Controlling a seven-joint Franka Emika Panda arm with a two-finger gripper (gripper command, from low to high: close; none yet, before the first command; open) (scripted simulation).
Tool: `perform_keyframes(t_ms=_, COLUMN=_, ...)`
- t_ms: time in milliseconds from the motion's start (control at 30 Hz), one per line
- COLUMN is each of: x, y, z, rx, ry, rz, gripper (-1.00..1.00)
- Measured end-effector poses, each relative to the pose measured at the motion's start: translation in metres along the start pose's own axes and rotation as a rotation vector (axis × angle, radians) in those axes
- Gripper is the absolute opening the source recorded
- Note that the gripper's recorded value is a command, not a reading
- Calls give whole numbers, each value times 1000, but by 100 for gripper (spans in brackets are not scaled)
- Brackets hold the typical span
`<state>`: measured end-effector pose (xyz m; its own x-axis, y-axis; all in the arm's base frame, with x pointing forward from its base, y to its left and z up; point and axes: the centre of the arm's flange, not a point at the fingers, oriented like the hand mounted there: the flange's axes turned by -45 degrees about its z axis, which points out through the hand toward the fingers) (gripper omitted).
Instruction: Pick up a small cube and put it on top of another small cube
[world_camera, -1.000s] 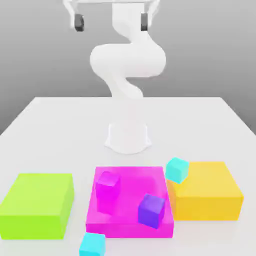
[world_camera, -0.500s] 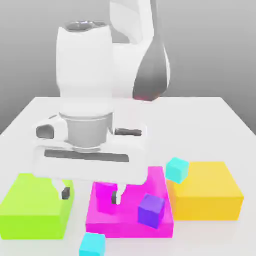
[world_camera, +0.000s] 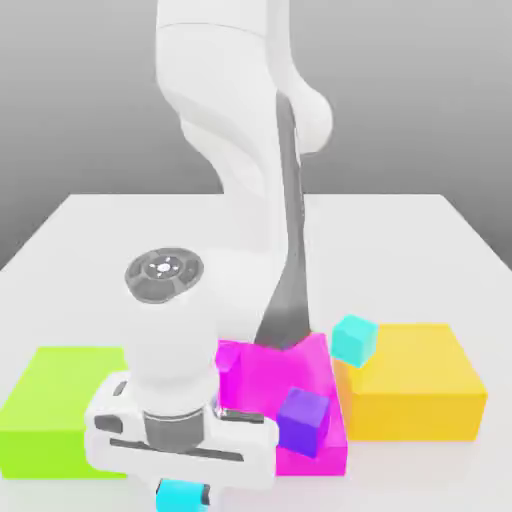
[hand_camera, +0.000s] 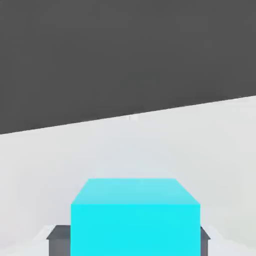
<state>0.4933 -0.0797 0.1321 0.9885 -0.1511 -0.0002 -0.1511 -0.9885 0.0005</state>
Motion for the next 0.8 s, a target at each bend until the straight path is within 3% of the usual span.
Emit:
perform_keyframes(t_ms=167, x=-1, y=-3, z=-56, rx=1, ry=0, rz=-8, gripper=-100)
perform_keyframes(t_ms=500, x=-67, y=-118, z=-154, rx=6, ry=0, rz=-351, gripper=-100)
perform_keyframes(t_ms=667, x=-79, y=-126, z=-121, rx=2, ry=0, rz=-391, gripper=-100)
perform_keyframes(t_ms=700, x=-80, y=-126, z=-109, rx=1, ry=0, rz=-392, gripper=100)
perform_keyframes(t_ms=800, x=-80, y=-125, z=-109, rx=1, ry=0, rz=-391, gripper=100)
